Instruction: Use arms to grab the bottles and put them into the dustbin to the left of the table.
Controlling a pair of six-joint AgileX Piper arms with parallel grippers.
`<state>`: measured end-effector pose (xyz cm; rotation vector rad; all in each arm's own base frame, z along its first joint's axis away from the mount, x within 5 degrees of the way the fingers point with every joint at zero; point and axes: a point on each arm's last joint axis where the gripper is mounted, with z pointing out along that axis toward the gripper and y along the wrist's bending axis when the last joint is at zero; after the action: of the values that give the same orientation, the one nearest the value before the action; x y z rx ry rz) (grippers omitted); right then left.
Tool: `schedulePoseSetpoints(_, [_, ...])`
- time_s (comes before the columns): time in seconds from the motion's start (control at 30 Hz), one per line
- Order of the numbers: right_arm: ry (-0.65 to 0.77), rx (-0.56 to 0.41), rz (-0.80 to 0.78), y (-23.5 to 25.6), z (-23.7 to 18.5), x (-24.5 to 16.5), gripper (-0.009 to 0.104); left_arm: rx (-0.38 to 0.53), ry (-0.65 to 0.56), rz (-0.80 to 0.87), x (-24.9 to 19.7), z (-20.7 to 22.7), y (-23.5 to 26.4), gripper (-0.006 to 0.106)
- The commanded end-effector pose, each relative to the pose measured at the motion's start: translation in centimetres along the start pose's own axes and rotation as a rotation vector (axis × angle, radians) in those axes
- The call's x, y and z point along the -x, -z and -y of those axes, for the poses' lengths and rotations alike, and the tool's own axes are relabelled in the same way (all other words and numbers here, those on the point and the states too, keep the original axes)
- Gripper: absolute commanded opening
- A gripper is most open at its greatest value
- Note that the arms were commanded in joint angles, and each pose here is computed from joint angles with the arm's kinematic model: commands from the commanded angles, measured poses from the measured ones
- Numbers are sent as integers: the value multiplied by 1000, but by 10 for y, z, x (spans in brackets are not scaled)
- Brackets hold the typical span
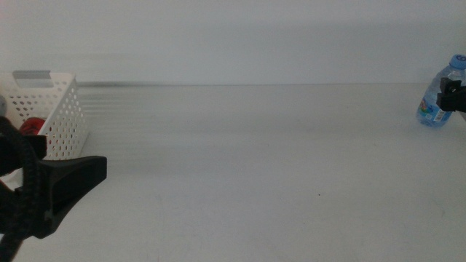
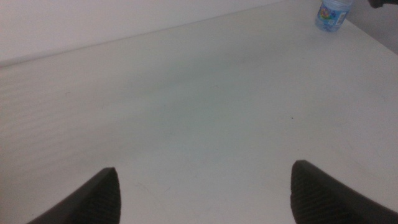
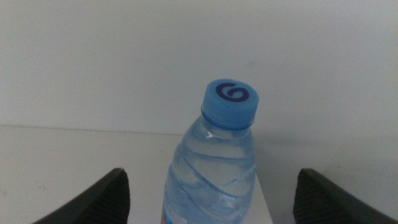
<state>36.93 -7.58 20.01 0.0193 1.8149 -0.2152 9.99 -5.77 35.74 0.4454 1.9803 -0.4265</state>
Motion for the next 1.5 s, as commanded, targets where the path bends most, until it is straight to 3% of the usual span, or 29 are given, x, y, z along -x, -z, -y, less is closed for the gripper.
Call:
schedulePoseSetpoints(0.0, [-1,-13,153,-2,6,30,85,-8,23,95,14,1,3,90])
schedulePoseSetpoints(0.27, [-9,-9,159,-27,7,28,85,-8,23,95,14,1,3,90])
schedulePoseSetpoints(0.77, [-21,-6,117,-77,4,-10,82,-8,23,95,14,1,3,90])
schedulePoseSetpoints(1.0, [-27,-4,139,-84,3,-19,55,-8,23,95,14,1,3,90])
schedulePoseSetpoints(1.17, [-78,0,179,-84,3,-14,5,-8,23,95,14,1,3,90])
schedulePoseSetpoints(1.2, [-95,7,178,-82,1,-12,0,-8,23,95,14,1,3,90])
schedulePoseSetpoints(1.3, [-114,60,157,-74,-14,-3,0,-8,23,95,14,1,3,90])
schedulePoseSetpoints(1.47, [-15,247,132,-48,-68,36,0,-8,23,95,14,1,3,90])
